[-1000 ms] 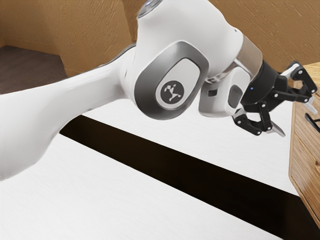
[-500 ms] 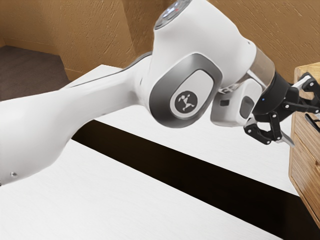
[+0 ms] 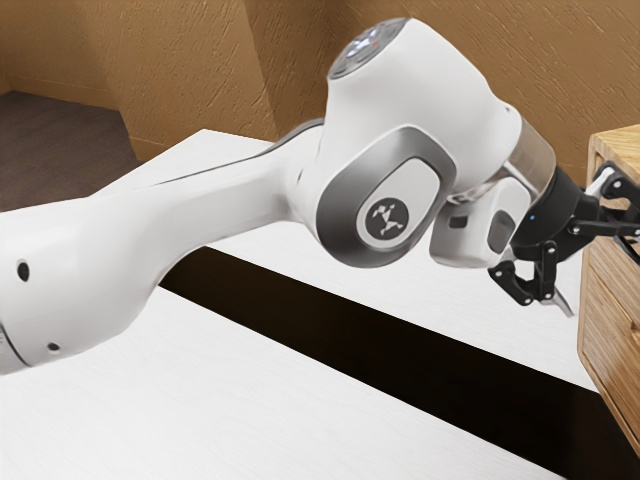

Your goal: Pull the drawer handle with one arm to open the drawer

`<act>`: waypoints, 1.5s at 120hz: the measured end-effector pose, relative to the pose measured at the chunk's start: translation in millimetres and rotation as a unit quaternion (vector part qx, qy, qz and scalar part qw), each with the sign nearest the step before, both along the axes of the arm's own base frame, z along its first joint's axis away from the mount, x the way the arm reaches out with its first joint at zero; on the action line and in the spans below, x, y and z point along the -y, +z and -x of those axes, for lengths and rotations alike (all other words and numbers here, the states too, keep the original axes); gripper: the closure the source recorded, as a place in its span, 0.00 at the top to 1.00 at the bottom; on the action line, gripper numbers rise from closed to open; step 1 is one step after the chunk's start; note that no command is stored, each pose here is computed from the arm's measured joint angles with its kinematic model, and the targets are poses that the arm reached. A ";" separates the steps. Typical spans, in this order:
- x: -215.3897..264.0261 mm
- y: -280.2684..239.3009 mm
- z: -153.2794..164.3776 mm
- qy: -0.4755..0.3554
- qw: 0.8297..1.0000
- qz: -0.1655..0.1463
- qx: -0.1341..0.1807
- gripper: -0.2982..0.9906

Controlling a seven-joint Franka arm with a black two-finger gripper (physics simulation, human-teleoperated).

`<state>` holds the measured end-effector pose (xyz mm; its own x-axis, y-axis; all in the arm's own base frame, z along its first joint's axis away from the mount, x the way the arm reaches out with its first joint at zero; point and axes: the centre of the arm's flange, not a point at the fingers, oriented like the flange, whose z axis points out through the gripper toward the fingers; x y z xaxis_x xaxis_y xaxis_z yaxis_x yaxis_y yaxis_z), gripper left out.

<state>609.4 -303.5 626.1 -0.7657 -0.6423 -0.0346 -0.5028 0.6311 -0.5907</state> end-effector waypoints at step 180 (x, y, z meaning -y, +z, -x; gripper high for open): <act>-11.4 2.9 30.4 0.023 0.999 -0.037 0.000 0.56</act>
<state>579.0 -292.2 629.0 -0.7359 -0.6719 -0.0837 -0.5316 0.6500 -0.5431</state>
